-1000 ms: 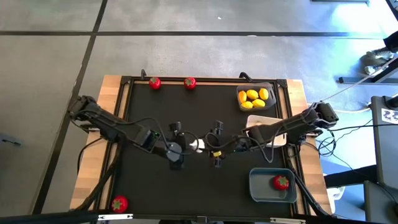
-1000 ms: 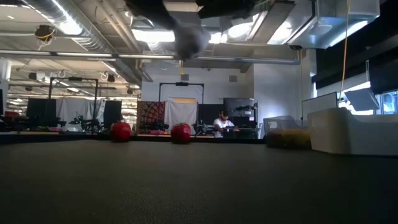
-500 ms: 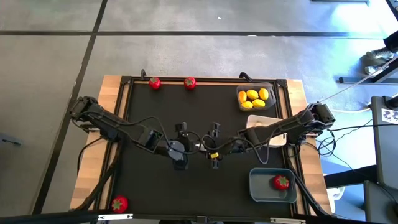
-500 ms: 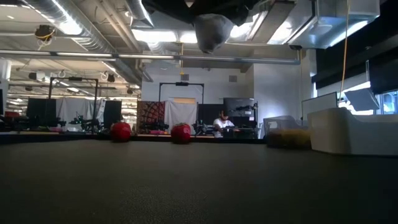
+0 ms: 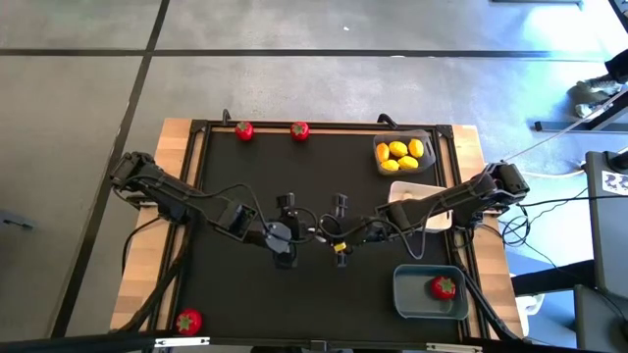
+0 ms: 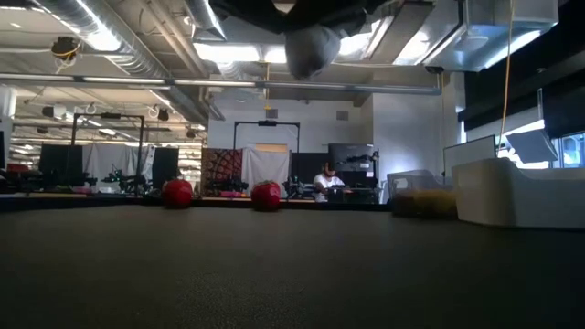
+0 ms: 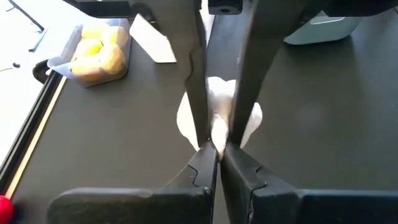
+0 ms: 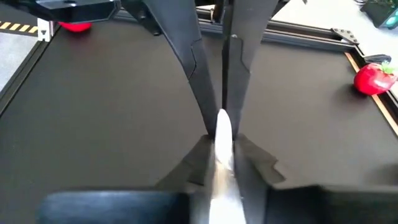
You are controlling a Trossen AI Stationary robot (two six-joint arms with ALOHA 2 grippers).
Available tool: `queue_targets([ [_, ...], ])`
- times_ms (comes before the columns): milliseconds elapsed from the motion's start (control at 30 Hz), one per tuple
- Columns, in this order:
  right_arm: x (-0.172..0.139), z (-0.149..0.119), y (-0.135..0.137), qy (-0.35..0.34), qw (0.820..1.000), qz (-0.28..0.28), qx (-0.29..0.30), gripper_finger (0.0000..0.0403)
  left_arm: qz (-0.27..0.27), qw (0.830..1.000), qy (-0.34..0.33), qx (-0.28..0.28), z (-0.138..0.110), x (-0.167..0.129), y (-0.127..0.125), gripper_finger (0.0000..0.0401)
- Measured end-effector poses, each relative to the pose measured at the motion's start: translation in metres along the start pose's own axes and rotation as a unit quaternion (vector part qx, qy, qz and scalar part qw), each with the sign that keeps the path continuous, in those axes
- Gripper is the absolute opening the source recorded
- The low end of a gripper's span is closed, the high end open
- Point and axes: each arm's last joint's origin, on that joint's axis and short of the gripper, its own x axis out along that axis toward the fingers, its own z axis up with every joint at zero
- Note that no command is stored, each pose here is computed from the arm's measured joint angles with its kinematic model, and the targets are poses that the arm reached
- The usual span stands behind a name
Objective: Sort produce into baskets
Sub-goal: Put the garlic into the white bin
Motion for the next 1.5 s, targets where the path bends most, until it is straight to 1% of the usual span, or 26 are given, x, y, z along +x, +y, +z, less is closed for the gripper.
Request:
queue_targets([
  [67, 0.0, 0.0, 0.0, 0.001, 1.0, 0.0, -0.002, 0.0025, 0.0, 1.0, 0.0, -0.008, 0.0, 0.0, 0.0, 0.0018],
  [133, 0.0, 0.0, -0.001, 0.001, 1.0, -0.001, -0.002, 0.0012, 0.0, 1.0, 0.0, -0.028, 0.0, 0.0, 0.0, 0.0024],
  [233, 0.001, 0.0, -0.003, 0.004, 1.0, -0.002, 0.004, 0.0019, 0.003, 0.999, 0.0, -0.05, 0.0, 0.001, 0.001, 0.0035],
  [333, 0.001, -0.001, -0.004, 0.005, 1.0, -0.004, 0.006, 0.0025, 0.005, 0.999, 0.0, -0.052, 0.0, 0.001, 0.002, 0.0052],
  [500, 0.0, -0.001, -0.004, 0.008, 1.0, -0.007, -0.001, 0.0013, 0.008, 0.999, -0.002, -0.044, 0.0, 0.001, 0.001, 0.0112],
  [633, -0.017, 0.002, -0.009, 0.013, 1.0, -0.019, 0.009, 0.0019, 0.001, 0.999, 0.008, -0.049, -0.002, 0.0, 0.001, 0.0155],
  [767, -0.043, 0.003, -0.018, 0.034, 0.998, -0.053, 0.025, 0.003, 0.004, 0.998, 0.035, -0.047, -0.007, -0.001, 0.0, 0.0171],
  [833, -0.054, -0.002, -0.022, 0.065, 0.995, -0.067, 0.039, 0.0032, 0.007, 0.998, 0.036, -0.054, -0.008, -0.001, 0.001, 0.0172],
  [967, -0.074, -0.013, -0.033, 0.119, 0.984, -0.12, 0.062, 0.0033, 0.005, 0.998, 0.038, -0.058, -0.008, -0.001, 0.0, 0.0169],
  [1133, -0.087, -0.032, -0.04, 0.193, 0.961, -0.181, 0.085, 0.0034, 0.007, 0.997, 0.038, -0.061, -0.008, -0.001, 0.0, 0.0167],
  [1200, -0.091, -0.045, -0.042, 0.218, 0.95, -0.205, 0.088, 0.0034, 0.007, 0.997, 0.039, -0.06, -0.008, -0.001, 0.0, 0.0167],
  [1333, -0.098, -0.07, -0.047, 0.233, 0.938, -0.231, 0.115, 0.0034, 0.01, 0.997, 0.046, -0.061, -0.011, 0.003, -0.002, 0.0166],
  [1500, -0.118, -0.104, -0.056, 0.219, 0.925, -0.254, 0.177, 0.0034, 0.012, 0.997, 0.054, -0.062, -0.013, 0.009, -0.005, 0.0166],
])
